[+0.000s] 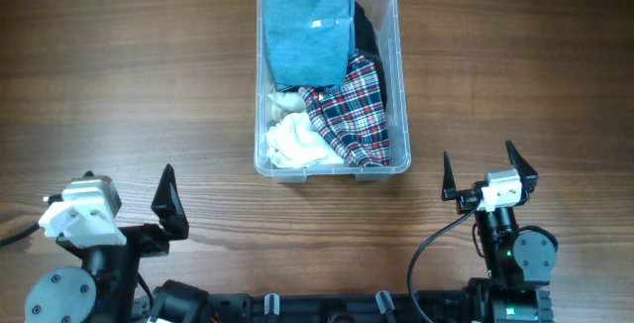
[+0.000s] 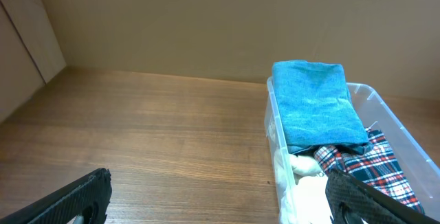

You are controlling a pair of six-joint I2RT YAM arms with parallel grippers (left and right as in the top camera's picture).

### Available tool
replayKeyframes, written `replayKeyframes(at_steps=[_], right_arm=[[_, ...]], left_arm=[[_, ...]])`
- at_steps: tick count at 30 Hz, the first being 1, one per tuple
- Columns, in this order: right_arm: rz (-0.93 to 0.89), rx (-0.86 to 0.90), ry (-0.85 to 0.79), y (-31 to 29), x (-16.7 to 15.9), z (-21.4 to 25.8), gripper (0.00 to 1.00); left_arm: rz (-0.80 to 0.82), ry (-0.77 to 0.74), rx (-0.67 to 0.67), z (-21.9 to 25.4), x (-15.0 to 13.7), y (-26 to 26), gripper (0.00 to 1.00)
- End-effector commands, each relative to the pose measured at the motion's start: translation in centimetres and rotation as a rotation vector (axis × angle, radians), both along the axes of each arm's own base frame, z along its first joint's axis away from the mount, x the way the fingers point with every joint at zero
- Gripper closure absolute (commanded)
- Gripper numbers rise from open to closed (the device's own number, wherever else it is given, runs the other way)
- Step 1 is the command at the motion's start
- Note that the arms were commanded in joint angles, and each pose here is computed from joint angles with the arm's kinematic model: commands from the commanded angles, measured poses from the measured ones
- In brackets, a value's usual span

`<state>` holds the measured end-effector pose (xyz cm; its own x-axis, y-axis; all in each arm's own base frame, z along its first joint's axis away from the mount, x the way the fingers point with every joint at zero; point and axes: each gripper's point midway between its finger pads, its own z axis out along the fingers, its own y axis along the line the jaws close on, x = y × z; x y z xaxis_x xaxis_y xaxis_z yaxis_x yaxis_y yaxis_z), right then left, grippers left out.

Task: Pack container

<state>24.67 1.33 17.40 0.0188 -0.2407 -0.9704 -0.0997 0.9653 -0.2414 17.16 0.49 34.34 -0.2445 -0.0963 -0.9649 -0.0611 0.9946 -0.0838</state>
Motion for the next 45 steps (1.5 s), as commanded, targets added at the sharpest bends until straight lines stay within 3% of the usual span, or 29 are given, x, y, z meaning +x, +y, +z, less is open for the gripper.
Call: replayKeyframes(at_steps=[1,9,13,17,19,21,26,29,45], right_arm=[[-0.001,0.009,-0.006,0.0,0.0,0.2,0.00],[-0.001,0.008,-0.006,0.0,0.0,0.1,0.00],[-0.001,0.008,-0.006,0.0,0.0,0.1,0.00],[-0.001,0.008,-0.006,0.0,0.0,0.1,0.00],[-0.001,0.009,-0.006,0.0,0.0,0.1,0.00],[-0.001,0.008,-0.006,0.0,0.0,0.1,0.00],[-0.001,0.008,-0.006,0.0,0.0,0.1,0.00],[-0.001,0.008,-0.006,0.0,0.0,0.1,0.00],[-0.001,0.008,-0.006,0.0,0.0,0.1,0.00]], left_arm=[[-0.001,-0.013,-0.004,0.3,0.2,-0.1,0.00],[0.000,-0.384,-0.162,7.9,2.4,-0.9,0.00],[0.030,-0.540,-0.224,8.1,4.7,-0.8,0.00],[0.126,-0.697,-0.444,6.0,6.1,2.0,0.00],[0.134,-0.707,-0.477,4.3,6.7,3.0,0.00],[0.129,-0.693,-0.437,2.7,7.1,3.5,0.00],[0.139,-0.617,-0.023,0.1,7.1,4.0,0.00],[0.144,-0.583,0.104,-1.8,6.8,3.9,0.00],[0.085,-0.453,0.080,-11.2,6.6,2.4,0.00]])
